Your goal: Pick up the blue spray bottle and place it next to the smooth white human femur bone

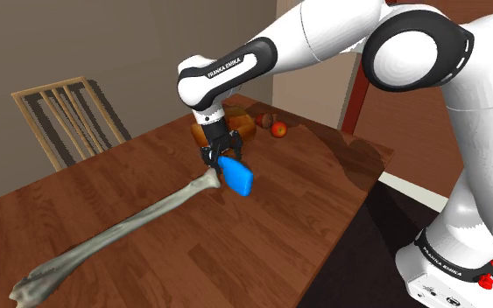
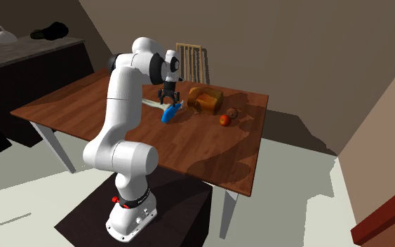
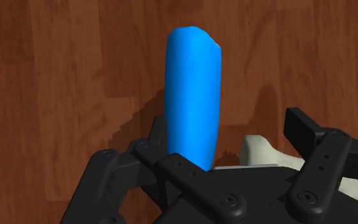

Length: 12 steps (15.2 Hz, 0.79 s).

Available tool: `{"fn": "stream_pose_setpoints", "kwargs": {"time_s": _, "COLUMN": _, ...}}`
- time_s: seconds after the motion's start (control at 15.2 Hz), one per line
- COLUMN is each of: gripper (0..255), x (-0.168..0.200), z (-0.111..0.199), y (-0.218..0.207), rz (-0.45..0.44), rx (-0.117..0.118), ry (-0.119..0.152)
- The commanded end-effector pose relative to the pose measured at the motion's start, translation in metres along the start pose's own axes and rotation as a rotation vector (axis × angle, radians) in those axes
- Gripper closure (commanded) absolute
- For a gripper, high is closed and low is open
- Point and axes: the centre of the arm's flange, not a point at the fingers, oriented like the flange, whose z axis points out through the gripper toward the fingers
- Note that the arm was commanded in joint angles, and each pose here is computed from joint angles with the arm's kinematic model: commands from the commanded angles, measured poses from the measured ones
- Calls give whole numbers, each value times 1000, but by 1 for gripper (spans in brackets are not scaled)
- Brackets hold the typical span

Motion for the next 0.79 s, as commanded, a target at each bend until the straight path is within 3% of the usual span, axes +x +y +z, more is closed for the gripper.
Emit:
{"fn": "stream_pose_setpoints", "kwargs": {"time_s": 0.0, "gripper": 0, "x": 0, "z": 0, "y": 0, "rz": 0, "rx": 0, "ry": 0}}
{"fn": "stream_pose_setpoints", "kwargs": {"time_s": 0.26, "gripper": 0, "x": 0, "z": -50, "y": 0, "rz": 0, "rx": 0, "ry": 0}}
{"fn": "stream_pose_setpoints", "kwargs": {"time_s": 0.73, "gripper": 0, "x": 0, "z": -50, "y": 0, "rz": 0, "rx": 0, "ry": 0}}
